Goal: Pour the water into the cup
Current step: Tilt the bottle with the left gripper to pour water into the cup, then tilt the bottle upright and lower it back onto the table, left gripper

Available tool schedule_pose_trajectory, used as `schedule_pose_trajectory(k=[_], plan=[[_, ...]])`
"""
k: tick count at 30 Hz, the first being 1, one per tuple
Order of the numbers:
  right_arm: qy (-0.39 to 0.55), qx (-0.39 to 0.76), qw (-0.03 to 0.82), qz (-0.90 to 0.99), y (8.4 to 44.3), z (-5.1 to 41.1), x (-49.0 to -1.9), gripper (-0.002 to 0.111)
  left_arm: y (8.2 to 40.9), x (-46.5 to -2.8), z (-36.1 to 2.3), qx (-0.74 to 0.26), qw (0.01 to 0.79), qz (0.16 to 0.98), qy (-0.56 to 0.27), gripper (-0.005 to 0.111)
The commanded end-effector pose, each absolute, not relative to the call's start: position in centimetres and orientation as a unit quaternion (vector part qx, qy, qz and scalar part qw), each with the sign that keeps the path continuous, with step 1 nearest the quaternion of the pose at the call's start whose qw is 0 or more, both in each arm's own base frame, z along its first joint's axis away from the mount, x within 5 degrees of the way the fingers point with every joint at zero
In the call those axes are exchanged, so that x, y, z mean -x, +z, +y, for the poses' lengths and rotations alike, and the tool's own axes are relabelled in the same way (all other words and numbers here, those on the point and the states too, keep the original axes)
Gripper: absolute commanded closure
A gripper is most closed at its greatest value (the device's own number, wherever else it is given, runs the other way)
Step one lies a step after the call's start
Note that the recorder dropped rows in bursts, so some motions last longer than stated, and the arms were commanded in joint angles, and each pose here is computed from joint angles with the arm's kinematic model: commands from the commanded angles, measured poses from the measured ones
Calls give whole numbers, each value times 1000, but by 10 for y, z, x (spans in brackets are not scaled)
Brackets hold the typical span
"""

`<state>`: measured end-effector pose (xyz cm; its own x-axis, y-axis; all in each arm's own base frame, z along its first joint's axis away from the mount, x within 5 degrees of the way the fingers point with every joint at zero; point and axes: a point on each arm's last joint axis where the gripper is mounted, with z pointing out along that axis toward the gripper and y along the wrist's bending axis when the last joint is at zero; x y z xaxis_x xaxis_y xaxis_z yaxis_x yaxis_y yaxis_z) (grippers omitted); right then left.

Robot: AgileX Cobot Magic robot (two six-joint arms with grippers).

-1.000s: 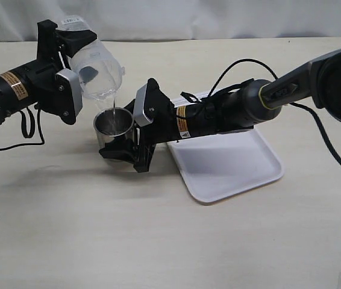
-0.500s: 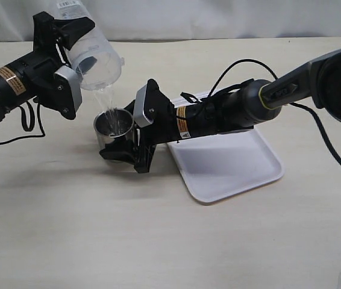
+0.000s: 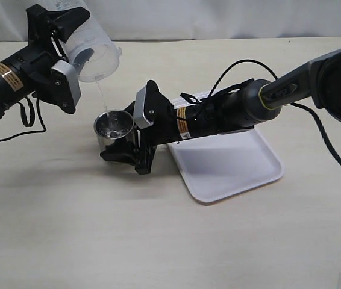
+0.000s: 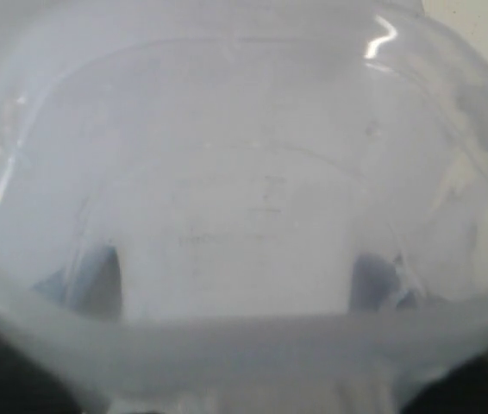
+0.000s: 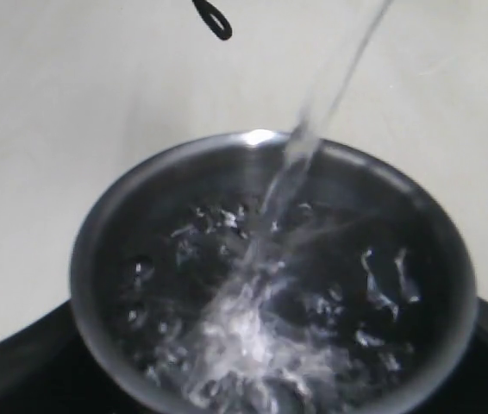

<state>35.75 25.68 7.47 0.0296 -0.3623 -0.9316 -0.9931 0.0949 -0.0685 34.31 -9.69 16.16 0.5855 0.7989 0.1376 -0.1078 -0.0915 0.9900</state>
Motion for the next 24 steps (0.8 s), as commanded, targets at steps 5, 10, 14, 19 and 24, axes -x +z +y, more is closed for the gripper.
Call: schedule_pose_trajectory(k=[5, 10, 14, 19, 24], plan=[[369, 570, 445, 583, 83, 256, -357, 104, 170, -345, -98, -624, 629, 264, 382, 107], [370, 570, 445, 583, 83, 257, -357, 104, 170, -345, -98, -624, 629, 264, 382, 107], [370, 569, 446, 583, 83, 257, -357, 104, 170, -345, -98, -624, 629, 264, 382, 107], [370, 554, 458, 589, 85, 257, -360, 104, 169, -343, -100, -631, 630, 255, 375, 107], [369, 541, 469, 593, 87, 257, -363, 104, 168, -342, -102, -636, 634, 252, 361, 107]])
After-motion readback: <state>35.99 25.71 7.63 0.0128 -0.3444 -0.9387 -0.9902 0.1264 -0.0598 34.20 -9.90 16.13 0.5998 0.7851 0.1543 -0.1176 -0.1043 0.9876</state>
